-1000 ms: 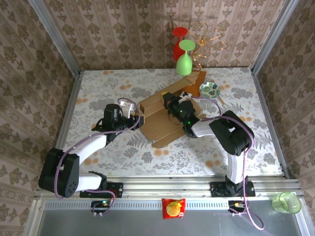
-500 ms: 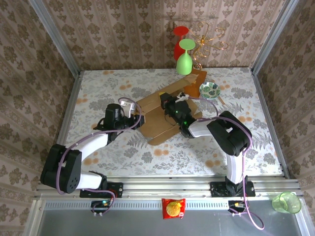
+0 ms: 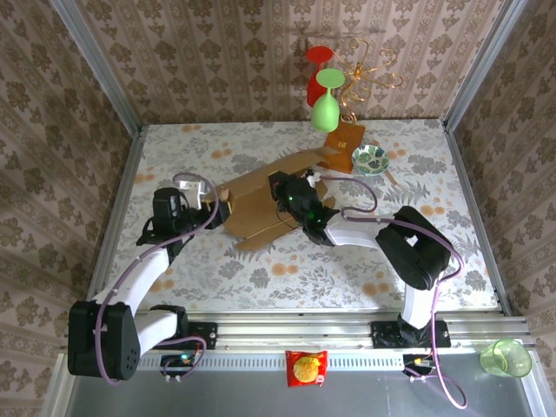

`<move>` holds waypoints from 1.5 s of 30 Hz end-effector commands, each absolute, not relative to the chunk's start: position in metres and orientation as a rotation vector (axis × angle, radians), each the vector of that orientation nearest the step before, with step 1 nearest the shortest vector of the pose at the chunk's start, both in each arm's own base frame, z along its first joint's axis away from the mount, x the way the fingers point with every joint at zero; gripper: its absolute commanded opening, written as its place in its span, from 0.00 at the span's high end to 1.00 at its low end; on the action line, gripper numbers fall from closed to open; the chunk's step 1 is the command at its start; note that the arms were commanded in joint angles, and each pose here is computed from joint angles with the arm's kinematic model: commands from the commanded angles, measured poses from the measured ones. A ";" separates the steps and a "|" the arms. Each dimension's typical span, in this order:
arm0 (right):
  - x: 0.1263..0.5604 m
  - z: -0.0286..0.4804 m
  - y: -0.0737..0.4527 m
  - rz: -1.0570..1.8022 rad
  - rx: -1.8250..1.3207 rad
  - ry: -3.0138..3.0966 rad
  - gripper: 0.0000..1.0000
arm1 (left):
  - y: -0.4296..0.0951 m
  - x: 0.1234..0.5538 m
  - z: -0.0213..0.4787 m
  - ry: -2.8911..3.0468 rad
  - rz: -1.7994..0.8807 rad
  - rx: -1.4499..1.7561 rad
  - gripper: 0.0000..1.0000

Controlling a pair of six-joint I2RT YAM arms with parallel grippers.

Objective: Fold the paper box

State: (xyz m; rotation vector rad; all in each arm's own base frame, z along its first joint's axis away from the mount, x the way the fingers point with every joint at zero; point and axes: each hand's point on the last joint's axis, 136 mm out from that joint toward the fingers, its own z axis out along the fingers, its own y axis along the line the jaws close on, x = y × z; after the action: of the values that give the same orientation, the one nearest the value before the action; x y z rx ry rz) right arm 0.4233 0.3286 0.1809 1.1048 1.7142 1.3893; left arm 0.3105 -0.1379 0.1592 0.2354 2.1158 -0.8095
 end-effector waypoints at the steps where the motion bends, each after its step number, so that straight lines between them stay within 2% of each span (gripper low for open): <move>1: 0.417 0.159 0.312 1.187 1.181 1.816 1.00 | -0.158 0.289 0.177 2.075 -0.951 0.399 0.46; 5: 0.412 0.169 0.302 1.111 1.195 1.832 1.00 | -0.173 0.277 0.184 2.067 -1.035 0.466 0.46; 9: 0.399 0.178 0.280 1.006 1.247 1.846 1.00 | -0.183 0.268 0.212 1.991 -1.132 0.458 0.44; 17: 0.370 0.200 0.253 0.865 1.303 1.915 1.00 | -0.174 0.258 0.251 1.941 -1.174 0.346 0.43; 20: 0.377 0.191 0.250 0.874 1.315 1.892 1.00 | -0.170 0.260 0.254 1.952 -1.171 0.306 0.43; 29: 0.425 0.187 0.253 0.970 1.270 1.849 1.00 | -0.129 0.303 0.200 2.164 -0.964 0.067 0.49; 34: 0.434 0.171 0.261 0.971 1.267 1.889 1.00 | -0.122 0.334 0.173 2.170 -0.984 0.023 0.53; 39: 0.437 0.169 0.261 0.962 1.263 1.894 1.00 | -0.126 0.347 0.163 2.169 -0.942 0.187 0.56; 45: 0.438 0.168 0.263 0.969 1.261 1.901 1.00 | -0.143 0.340 0.130 2.310 -0.853 0.482 0.58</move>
State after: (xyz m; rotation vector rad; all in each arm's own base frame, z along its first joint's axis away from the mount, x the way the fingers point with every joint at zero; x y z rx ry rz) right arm 0.4394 0.2639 0.1852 1.2783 1.8364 1.0427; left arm 0.3486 -0.1326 0.1358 0.2582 2.2951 -0.8995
